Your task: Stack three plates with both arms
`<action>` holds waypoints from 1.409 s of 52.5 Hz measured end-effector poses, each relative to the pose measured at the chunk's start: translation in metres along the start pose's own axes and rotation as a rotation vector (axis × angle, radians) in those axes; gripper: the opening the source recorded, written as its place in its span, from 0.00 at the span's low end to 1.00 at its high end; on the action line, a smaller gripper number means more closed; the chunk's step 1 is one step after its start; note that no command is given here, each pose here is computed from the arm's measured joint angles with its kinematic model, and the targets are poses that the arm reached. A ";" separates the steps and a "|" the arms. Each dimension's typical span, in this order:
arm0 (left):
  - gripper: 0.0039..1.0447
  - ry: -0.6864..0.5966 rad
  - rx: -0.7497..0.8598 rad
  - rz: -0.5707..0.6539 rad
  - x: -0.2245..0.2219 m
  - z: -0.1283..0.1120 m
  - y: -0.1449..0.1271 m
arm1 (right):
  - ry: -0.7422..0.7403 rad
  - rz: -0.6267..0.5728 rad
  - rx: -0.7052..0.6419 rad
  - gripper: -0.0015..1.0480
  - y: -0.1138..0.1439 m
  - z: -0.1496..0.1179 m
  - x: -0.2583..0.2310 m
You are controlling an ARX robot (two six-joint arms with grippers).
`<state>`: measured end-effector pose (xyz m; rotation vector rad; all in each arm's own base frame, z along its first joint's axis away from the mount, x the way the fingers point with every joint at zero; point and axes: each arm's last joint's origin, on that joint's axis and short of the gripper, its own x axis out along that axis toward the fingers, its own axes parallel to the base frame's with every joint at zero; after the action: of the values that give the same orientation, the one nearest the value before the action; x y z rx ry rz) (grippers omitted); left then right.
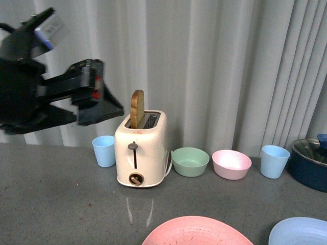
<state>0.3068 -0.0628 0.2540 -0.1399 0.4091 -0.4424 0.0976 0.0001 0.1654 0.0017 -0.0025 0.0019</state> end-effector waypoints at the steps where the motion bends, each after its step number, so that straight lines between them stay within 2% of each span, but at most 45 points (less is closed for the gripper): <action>1: 0.94 -0.007 -0.001 0.007 -0.007 -0.003 0.001 | 0.000 0.000 0.000 0.93 0.000 0.000 0.000; 6: 0.94 -0.029 -0.013 0.019 -0.037 -0.016 0.010 | 0.000 0.000 0.000 0.93 0.000 0.000 0.000; 8: 0.86 -0.150 0.043 0.166 -0.049 -0.023 0.015 | 0.000 0.000 0.000 0.93 0.000 0.000 0.000; 9: 0.85 -0.160 0.047 0.187 -0.051 -0.027 0.016 | 0.000 0.000 0.000 0.93 0.000 0.000 0.000; 11: 0.78 -0.286 0.082 0.318 -0.064 -0.032 0.023 | 0.000 0.000 0.000 0.93 0.000 0.000 0.000; 14: 0.68 -0.384 0.103 0.412 -0.081 -0.045 0.028 | 0.000 0.000 0.000 0.93 0.000 0.000 0.000; 22: 0.44 -0.419 0.119 0.444 -0.099 -0.070 0.026 | 0.000 0.001 0.000 0.93 0.000 0.000 0.000; 33: 0.04 -0.404 0.128 0.440 -0.112 -0.100 0.019 | 0.000 0.000 0.000 0.93 0.000 0.000 0.000; 50: 0.03 -0.403 0.131 0.442 -0.131 -0.128 0.012 | 0.000 0.000 0.000 0.93 0.000 0.000 0.000; 74: 0.03 -0.434 0.139 0.440 -0.144 -0.142 0.006 | 0.000 0.000 0.000 0.93 0.000 0.000 0.000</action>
<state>0.1312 0.0000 0.1741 -0.0067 -0.0235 -0.0001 0.0976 0.0001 0.1654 0.0013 -0.0025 0.0019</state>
